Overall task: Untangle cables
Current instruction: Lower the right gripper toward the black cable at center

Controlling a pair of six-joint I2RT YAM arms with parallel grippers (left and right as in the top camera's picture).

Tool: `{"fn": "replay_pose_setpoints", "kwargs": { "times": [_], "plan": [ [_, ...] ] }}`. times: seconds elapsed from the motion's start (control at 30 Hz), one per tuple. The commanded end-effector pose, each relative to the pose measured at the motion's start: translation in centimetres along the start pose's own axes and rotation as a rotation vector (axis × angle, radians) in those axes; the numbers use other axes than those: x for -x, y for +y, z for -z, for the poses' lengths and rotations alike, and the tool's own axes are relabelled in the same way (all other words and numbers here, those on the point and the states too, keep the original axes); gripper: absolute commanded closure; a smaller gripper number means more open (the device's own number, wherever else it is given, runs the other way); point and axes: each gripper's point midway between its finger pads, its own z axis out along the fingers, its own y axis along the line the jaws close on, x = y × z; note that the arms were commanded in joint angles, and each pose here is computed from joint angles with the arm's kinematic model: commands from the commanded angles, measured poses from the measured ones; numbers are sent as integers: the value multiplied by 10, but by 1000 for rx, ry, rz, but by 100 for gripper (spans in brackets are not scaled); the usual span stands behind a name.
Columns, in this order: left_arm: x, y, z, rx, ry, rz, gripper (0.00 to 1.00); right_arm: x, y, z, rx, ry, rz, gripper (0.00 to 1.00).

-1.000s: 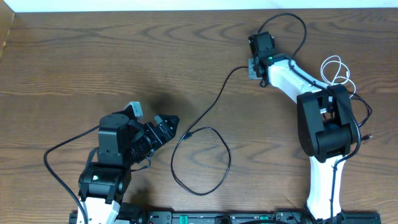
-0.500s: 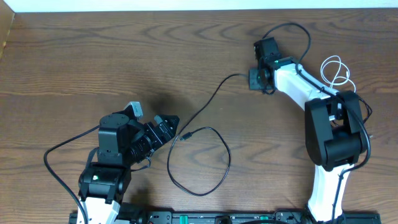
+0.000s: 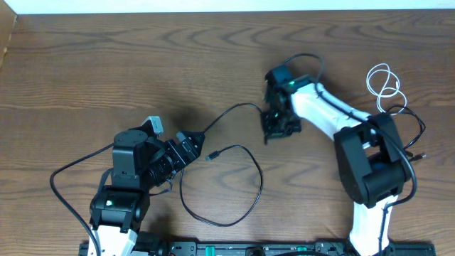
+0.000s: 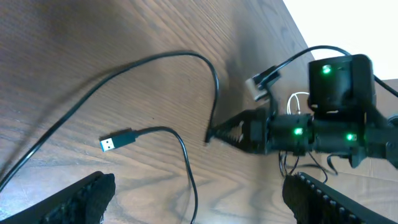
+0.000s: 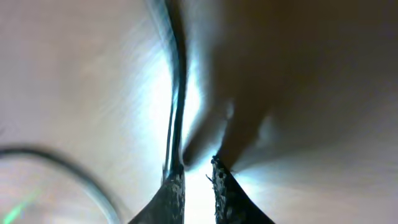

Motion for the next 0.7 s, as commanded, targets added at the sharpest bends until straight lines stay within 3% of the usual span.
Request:
{"fn": "replay_pose_setpoints", "kwargs": {
  "times": [0.0, 0.3, 0.33, 0.37, 0.4, 0.53, 0.67],
  "plan": [
    [6, -5, 4, -6, -23, -27, 8, -60, -7, -61, -58, 238, -11, 84],
    [6, -5, 4, -6, -23, -26, 8, -98, 28, -73, -110, 308, 132, 81],
    [6, -5, 4, -6, -23, -27, 8, -102, 28, -72, -118, 322, 133, 78],
    [6, -5, 4, -6, -23, -27, 8, -105, 28, -69, -127, 338, 131, 65],
    [6, -5, 4, -6, -23, -27, 8, -106, 27, -66, -137, 347, 128, 60],
    [6, -5, 4, -6, -23, -27, 8, -97, 24, -45, -198, 346, 167, 48],
    [6, -5, 4, -6, -23, -27, 8, -95, 44, -38, -93, 361, 290, 38]
  ]
}}
